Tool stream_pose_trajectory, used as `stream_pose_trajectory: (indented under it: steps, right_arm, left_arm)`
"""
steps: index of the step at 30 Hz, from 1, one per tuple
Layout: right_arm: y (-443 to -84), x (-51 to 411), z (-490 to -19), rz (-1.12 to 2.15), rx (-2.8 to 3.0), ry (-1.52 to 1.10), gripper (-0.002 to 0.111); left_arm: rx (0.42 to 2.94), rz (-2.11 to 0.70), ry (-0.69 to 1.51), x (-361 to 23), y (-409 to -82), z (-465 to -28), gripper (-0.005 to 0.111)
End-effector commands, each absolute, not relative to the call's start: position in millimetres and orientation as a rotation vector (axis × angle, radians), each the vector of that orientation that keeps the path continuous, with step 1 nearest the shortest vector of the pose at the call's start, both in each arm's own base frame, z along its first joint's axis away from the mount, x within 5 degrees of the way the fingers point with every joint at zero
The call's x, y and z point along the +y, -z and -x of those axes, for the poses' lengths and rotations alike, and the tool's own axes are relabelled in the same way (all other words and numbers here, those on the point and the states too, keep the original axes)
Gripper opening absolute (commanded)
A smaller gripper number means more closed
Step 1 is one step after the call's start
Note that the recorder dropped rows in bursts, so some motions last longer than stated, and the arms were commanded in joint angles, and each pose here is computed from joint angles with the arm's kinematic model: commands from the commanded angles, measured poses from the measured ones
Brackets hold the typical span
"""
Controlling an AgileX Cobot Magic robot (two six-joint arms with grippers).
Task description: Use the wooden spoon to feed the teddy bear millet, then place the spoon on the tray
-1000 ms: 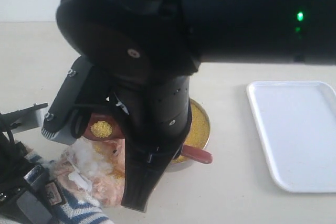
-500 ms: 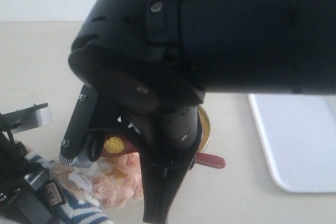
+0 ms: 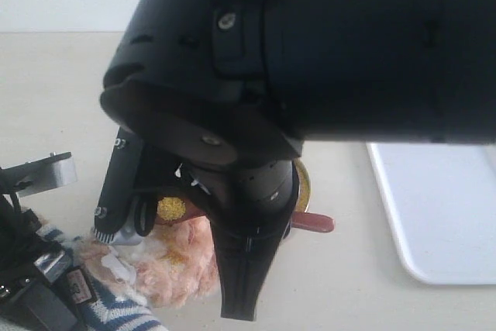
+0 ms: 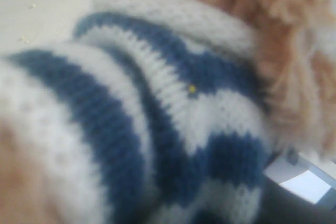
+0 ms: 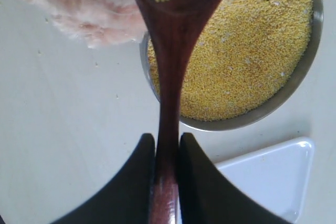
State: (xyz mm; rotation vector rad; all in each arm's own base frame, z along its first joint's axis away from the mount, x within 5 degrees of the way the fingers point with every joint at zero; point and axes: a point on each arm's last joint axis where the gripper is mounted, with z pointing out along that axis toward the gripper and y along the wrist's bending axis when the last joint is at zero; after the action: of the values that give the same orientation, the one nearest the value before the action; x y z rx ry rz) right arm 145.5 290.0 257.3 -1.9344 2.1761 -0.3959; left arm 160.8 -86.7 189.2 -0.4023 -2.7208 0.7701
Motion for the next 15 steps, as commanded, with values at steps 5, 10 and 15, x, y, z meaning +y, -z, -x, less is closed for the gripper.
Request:
stream_pose_trajectory:
  steps: [5,10,15]
  right_arm:
    - [-258.9,289.0,-146.3,1.955,2.144,0.417,0.0]
    - [-259.4,290.4,-144.2,1.98,2.106,0.436,0.0]
    - [-260.9,295.6,-135.3,2.015,2.023,0.479,0.0]
  left_arm:
    - [-2.714,0.409,-0.799,-89.0,-191.3,-161.0,0.004]
    - [-2.714,0.409,-0.799,-89.0,-191.3,-161.0,0.004]
    - [-2.714,0.409,-0.799,-89.0,-191.3,-161.0,0.004]
